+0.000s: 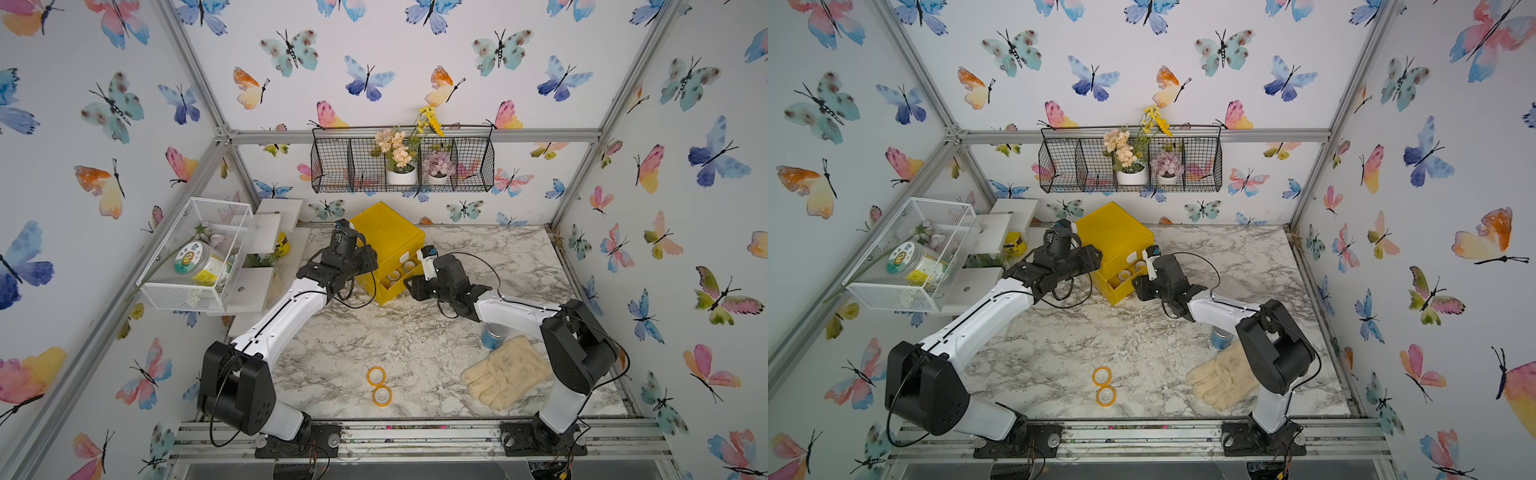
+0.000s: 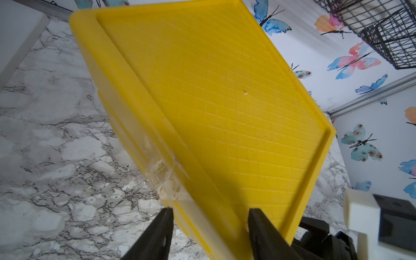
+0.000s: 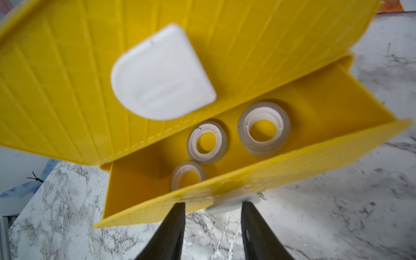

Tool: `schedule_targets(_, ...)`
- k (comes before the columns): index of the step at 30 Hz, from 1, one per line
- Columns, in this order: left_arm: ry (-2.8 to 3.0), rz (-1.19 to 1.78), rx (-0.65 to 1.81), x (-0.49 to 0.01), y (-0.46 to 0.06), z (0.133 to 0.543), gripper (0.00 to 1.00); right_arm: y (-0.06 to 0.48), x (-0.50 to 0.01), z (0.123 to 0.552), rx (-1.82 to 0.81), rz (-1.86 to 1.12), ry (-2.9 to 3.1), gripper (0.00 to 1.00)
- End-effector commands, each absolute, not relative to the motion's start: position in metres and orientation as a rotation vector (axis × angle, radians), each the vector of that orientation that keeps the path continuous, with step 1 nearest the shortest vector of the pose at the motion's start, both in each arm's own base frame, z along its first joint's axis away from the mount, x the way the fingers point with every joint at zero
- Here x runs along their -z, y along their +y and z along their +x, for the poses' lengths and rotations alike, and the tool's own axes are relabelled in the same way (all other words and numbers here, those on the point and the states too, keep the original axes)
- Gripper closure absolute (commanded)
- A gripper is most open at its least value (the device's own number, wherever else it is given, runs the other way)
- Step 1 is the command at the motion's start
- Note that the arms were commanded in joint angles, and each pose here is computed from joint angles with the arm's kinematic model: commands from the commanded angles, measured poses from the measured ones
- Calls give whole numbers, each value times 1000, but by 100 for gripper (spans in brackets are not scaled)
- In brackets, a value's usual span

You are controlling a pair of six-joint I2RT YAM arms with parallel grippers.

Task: Place the transparent tape into the drawer according to color
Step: Close the drawer in the storage box.

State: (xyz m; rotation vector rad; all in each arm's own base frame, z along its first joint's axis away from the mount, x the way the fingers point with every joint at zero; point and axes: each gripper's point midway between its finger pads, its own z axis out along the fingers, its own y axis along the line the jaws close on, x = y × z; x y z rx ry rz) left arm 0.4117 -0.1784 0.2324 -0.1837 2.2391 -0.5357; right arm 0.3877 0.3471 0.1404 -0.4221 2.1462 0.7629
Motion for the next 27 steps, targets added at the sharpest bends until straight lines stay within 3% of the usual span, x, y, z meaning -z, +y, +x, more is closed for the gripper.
schedule_targets(1,2415,-161,467,-181,-172,392,43,362,-158,403,-841,-403,2053,56)
schedule_targets(16,2442,-143,470,-172,-173,387,44,387,-143,418,-990,-335,2005,57)
schedule_targets(27,2438,-138,469,-173,-172,384,37,348,-124,393,-993,-56,2161,54)
